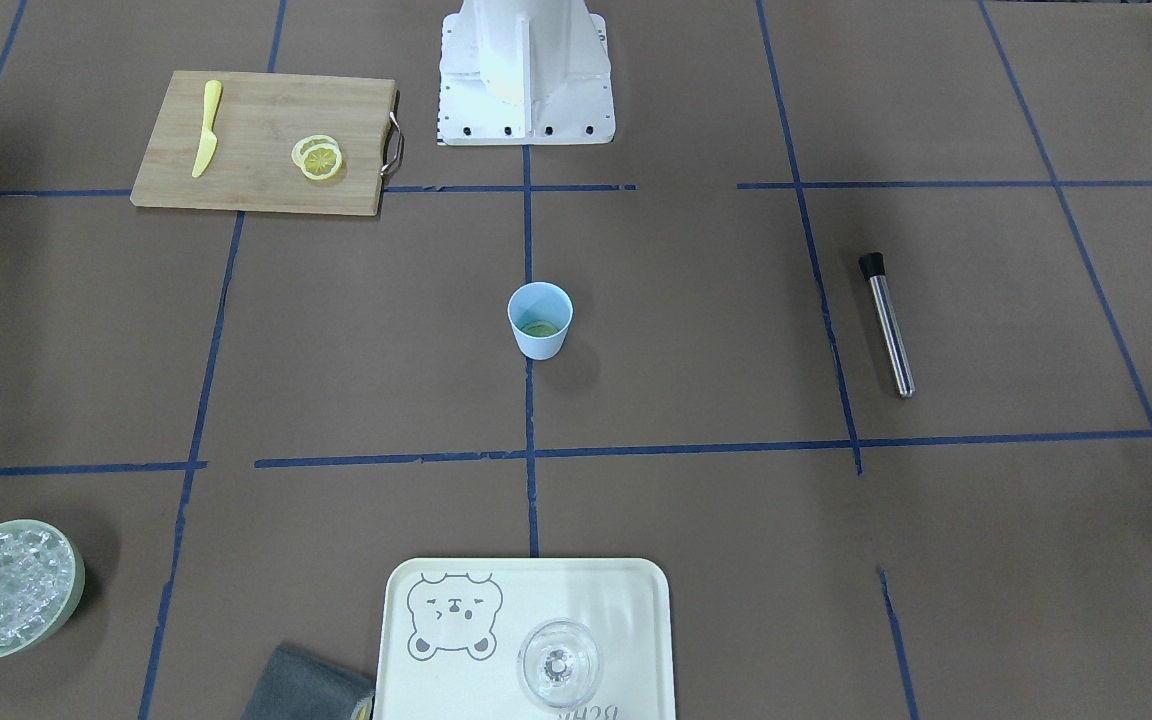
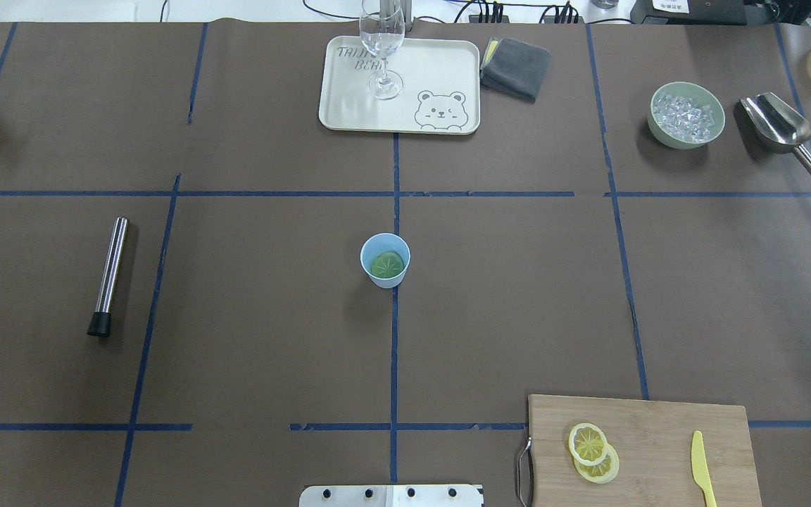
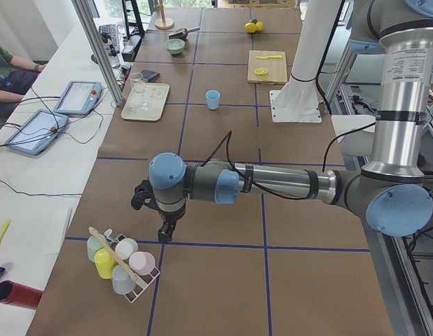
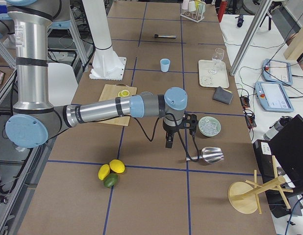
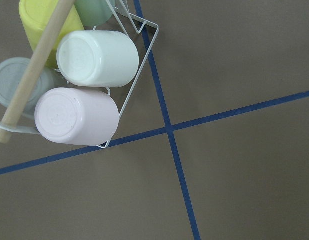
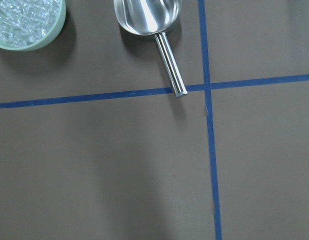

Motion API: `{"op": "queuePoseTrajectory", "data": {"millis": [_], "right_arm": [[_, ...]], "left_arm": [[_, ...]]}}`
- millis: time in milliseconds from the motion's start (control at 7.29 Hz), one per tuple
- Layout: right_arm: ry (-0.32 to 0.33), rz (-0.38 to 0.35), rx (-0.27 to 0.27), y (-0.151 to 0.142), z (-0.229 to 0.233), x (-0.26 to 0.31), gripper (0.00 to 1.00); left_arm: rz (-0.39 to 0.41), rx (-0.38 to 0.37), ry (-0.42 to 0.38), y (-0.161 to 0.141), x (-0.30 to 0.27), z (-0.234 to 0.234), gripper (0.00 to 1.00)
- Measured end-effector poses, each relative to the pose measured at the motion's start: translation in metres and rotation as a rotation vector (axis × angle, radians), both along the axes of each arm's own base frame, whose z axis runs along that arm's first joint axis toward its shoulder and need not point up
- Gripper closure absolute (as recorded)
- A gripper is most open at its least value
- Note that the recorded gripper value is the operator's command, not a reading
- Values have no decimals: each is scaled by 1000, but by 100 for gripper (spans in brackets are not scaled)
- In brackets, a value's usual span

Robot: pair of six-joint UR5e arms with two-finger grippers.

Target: Squeeze lemon into cup

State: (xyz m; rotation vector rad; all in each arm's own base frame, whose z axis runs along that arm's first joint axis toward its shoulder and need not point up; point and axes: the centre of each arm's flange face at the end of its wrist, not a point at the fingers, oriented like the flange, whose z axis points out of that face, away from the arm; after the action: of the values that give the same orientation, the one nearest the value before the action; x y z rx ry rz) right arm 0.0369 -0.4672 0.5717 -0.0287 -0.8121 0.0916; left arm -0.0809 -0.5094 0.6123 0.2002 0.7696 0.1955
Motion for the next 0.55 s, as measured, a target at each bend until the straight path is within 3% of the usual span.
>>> {"op": "queuePoseTrajectory", "data": {"millis": [549], "right_arm": [[6, -39, 40, 5, 33, 18, 0]], "left_arm": [[-1, -2, 0, 0, 0, 1, 0]]}}
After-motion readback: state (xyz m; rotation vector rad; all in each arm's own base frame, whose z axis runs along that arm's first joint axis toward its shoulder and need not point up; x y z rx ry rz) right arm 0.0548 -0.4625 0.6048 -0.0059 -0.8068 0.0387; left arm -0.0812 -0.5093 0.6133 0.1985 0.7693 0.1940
